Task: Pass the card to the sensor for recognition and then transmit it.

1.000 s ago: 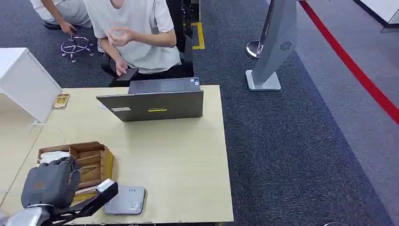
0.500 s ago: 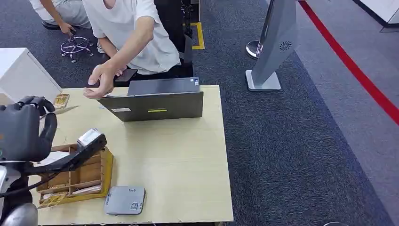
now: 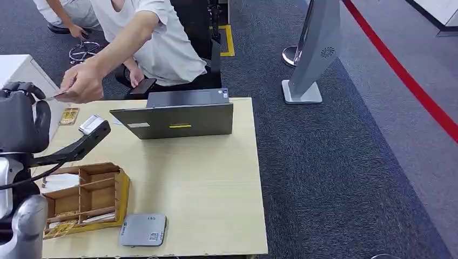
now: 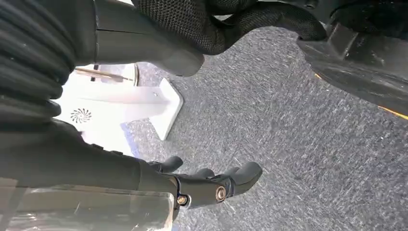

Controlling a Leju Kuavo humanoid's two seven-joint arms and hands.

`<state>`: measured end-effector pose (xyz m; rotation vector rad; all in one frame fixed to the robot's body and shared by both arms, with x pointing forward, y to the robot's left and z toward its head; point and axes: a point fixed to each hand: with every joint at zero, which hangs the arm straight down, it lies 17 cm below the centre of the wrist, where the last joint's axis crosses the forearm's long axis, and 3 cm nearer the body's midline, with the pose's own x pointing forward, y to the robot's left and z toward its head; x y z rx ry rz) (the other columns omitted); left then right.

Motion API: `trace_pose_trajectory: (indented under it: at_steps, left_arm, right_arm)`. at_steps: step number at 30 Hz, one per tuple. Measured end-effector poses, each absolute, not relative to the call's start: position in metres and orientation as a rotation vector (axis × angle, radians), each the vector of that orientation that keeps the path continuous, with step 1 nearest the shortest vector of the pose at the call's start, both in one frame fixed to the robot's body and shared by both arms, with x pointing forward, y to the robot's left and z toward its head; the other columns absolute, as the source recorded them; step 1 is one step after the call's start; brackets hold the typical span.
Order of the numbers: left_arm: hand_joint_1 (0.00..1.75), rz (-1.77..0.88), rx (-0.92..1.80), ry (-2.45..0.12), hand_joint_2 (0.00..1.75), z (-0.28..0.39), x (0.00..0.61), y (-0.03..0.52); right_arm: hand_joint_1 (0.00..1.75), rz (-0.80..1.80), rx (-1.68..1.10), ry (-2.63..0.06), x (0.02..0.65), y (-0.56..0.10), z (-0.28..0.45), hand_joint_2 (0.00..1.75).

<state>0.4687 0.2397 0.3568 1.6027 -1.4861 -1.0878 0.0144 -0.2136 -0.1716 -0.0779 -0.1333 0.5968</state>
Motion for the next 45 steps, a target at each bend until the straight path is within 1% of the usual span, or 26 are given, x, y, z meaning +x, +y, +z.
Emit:
trace_pose_trajectory:
  at_steps: [6,7,12,18,45]
  left_arm:
    - [1.75,-1.113,1.587,-1.453,1.75,0.346,0.474,0.241]
    - [0.00,-1.115,1.586,-1.450,1.75,0.345,0.474,0.241]
    - [0.00,-1.122,1.585,-1.453,1.75,0.346,0.475,0.240]
    - [0.00,-1.132,1.554,-1.539,1.75,0.352,0.472,0.229]
    - [0.00,-1.096,1.534,-1.561,1.75,0.356,0.468,0.230]
  right_arm:
    - [0.00,0.603,-0.069,-0.120,0.011,-0.212,-0.172,1.75]
    - [0.00,0.603,-0.069,-0.119,0.011,-0.212,-0.172,1.75]
    - [0.00,0.609,-0.073,-0.117,0.010,-0.213,-0.173,1.75]
    - [0.00,0.614,-0.077,-0.114,0.010,-0.214,-0.173,1.75]
    - [0.00,0.616,-0.075,-0.113,0.009,-0.214,-0.173,1.75]
